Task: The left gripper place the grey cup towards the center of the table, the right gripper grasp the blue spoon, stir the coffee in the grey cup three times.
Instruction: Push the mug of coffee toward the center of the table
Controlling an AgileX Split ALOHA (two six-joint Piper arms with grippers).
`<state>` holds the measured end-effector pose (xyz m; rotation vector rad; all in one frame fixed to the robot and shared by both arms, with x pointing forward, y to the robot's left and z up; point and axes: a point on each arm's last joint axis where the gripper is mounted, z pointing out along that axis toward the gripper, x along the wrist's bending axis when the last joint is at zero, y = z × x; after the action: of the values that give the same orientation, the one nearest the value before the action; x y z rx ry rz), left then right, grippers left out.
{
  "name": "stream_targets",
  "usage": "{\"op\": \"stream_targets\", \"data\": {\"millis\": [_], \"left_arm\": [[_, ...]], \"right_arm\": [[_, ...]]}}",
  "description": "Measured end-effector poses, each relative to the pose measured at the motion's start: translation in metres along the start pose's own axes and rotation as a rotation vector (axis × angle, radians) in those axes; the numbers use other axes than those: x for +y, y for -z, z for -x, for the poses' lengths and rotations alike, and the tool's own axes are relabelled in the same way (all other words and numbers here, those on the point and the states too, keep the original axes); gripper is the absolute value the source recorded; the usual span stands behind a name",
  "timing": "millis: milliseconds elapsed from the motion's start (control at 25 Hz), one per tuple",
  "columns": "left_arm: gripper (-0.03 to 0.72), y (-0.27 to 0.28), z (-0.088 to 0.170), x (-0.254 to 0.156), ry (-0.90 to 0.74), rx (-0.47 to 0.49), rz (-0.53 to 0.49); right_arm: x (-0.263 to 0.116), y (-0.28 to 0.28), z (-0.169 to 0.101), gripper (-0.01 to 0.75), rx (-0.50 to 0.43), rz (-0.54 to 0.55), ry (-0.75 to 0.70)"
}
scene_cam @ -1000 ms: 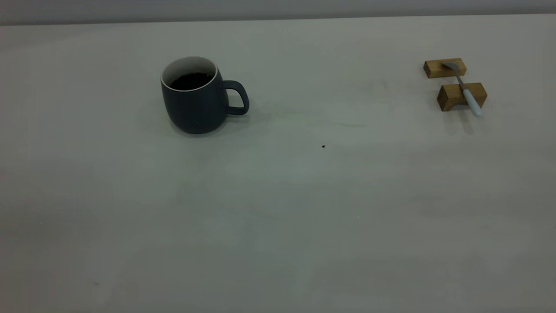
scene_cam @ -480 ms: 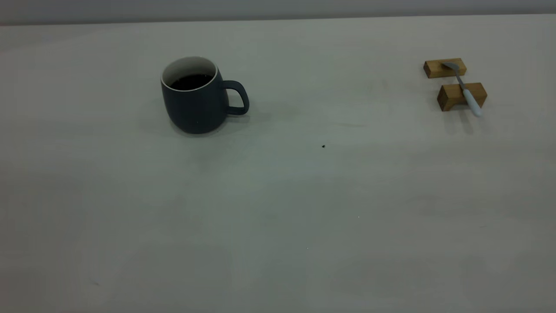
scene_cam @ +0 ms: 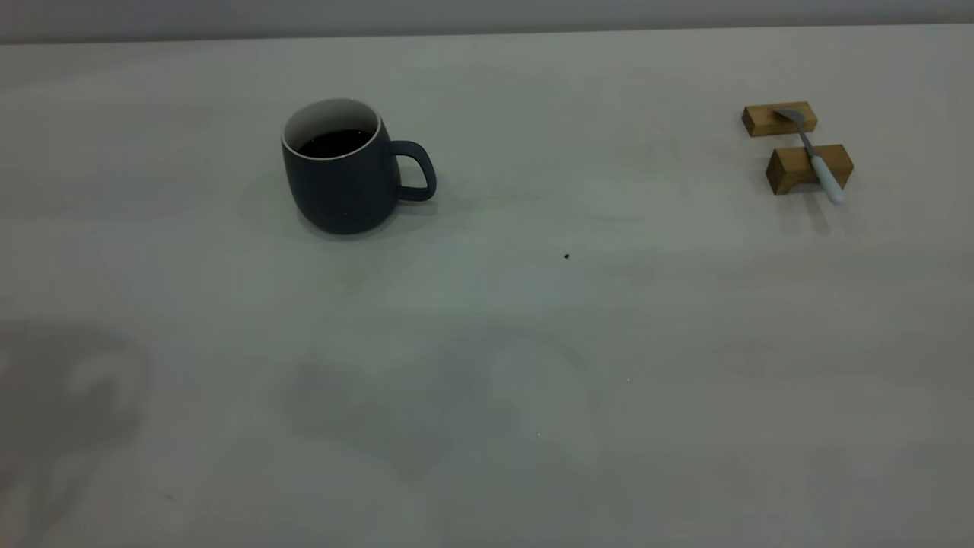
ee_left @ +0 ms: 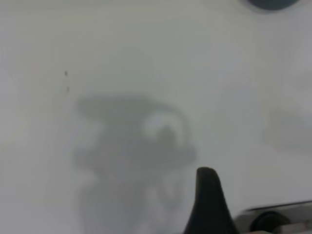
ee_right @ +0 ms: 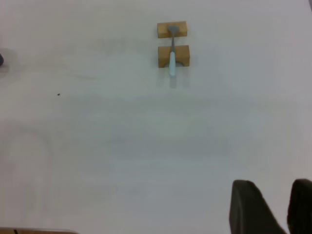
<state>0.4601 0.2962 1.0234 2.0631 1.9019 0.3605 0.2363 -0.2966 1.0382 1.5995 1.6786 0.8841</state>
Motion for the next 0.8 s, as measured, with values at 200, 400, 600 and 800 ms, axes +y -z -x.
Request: {"op": "stream_targets", "data": {"millis": [200,400,600,800], "left_arm": [[0.585,-0.051,-0.006,0.037,-0.06,0.004,-0.034],[0.585,-0.102,-0.012,0.069,-0.25,-0.001,-0.065],[0.585,-0.149,-0.017,0.101,-0.47,-0.001,-0.056],[0.585,-0.193,-0.021,0.125,-0.731,-0.017,-0.074]], "right_arm": [[0.0,0.0,0.0,0.238,0.0,0.0,0.0],[0.0,0.0,0.0,0.238,0.0,0.0,0.0],[0.0,0.0,0.0,0.238,0.0,0.0,0.0],[0.0,0.0,0.0,0.238,0.0,0.0,0.0]]}}
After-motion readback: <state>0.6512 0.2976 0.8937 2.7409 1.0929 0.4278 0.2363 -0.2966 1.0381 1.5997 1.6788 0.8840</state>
